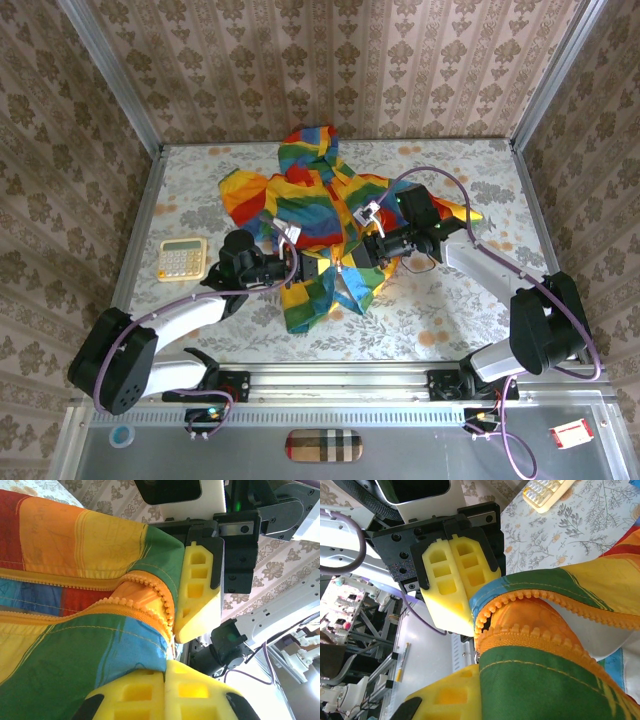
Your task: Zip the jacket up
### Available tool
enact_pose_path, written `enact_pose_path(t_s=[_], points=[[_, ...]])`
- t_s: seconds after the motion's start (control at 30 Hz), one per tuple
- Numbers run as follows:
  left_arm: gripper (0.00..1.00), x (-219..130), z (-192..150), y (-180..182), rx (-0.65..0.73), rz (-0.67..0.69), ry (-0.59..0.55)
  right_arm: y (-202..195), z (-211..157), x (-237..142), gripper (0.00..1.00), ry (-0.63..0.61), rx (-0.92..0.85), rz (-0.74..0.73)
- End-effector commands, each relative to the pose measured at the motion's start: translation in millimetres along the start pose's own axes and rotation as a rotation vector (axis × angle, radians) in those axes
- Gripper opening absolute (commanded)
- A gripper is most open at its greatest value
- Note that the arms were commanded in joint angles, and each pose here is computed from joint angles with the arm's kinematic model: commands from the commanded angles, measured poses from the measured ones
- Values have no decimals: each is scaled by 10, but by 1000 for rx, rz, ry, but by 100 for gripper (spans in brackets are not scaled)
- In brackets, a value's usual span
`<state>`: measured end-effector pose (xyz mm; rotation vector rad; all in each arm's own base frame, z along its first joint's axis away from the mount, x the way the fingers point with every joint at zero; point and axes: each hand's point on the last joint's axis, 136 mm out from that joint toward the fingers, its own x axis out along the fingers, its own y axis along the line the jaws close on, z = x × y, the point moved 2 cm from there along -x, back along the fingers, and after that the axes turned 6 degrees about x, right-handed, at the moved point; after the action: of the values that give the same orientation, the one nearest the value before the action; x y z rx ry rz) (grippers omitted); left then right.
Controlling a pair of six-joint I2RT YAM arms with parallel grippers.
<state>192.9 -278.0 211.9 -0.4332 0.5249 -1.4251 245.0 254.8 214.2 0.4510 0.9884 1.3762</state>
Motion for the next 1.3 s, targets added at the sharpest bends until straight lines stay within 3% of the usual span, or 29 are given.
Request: enact_pose_path(t_s=[0.0, 0.33, 1.27], points=[[0, -11, 67, -16, 24, -3, -26, 136, 70, 9, 0, 7, -22, 59], [0, -65, 128, 46, 24, 42, -70, 160, 9, 33, 0, 21, -18, 69], [0, -127, 32, -40, 19, 26, -53, 157, 73, 94, 0, 22, -26, 73]])
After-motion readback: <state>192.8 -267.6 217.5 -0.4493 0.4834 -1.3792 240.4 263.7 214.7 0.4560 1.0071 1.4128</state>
